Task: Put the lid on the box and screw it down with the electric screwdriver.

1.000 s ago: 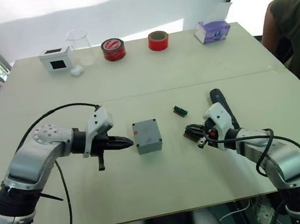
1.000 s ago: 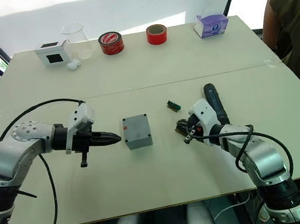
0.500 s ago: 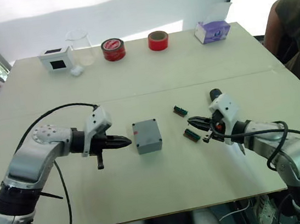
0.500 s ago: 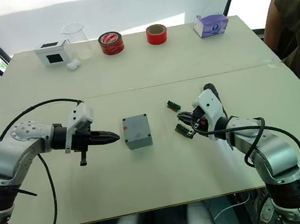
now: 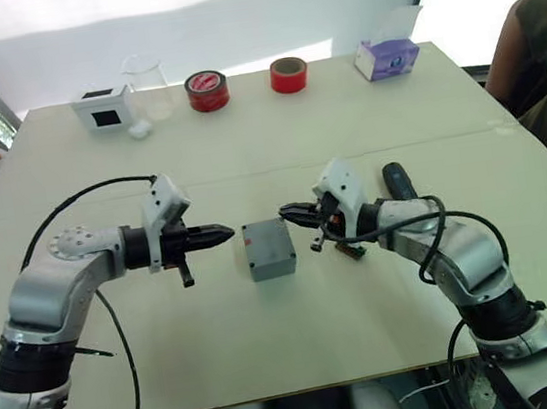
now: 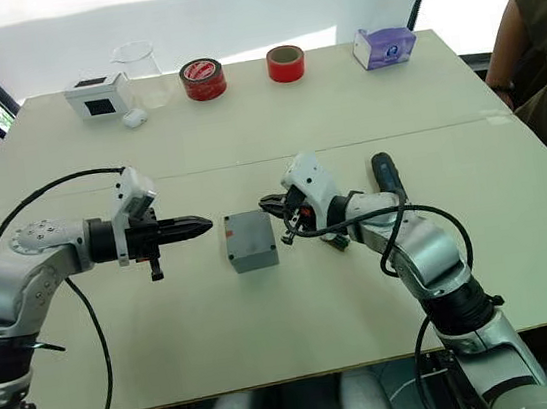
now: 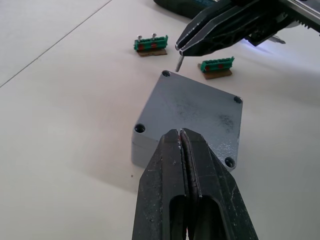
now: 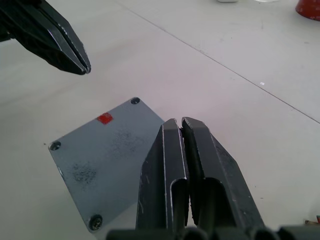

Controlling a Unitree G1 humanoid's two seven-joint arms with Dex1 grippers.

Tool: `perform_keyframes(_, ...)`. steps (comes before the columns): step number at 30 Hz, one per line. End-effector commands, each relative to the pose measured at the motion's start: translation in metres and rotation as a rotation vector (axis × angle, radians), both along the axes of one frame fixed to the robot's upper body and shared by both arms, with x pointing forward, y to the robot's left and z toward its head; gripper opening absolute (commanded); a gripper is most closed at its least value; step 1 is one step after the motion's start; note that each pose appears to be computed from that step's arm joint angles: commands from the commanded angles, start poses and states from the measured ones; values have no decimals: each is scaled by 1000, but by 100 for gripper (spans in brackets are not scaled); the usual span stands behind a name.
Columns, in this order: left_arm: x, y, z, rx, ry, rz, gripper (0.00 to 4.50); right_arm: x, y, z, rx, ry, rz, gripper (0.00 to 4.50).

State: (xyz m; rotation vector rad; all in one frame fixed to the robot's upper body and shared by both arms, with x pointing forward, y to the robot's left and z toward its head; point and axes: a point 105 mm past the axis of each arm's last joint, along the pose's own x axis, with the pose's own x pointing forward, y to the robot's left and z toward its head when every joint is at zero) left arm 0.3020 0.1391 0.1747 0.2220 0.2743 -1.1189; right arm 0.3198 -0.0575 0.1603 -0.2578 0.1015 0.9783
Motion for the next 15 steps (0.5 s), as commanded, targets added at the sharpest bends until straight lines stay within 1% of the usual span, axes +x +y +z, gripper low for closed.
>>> perform_keyframes(1, -2, -2, 9, -20, -40, 0, 0, 3, 2, 11, 9, -61, 11, 7)
perform_keyframes(4, -2, -3, 8, -19, -39, 0, 0, 7, 0, 9, 8, -61, -8, 7)
perform_keyframes(15, -2, -3, 4, -7, -38, -7, 0, 11, 1, 6, 7, -61, -17, 7)
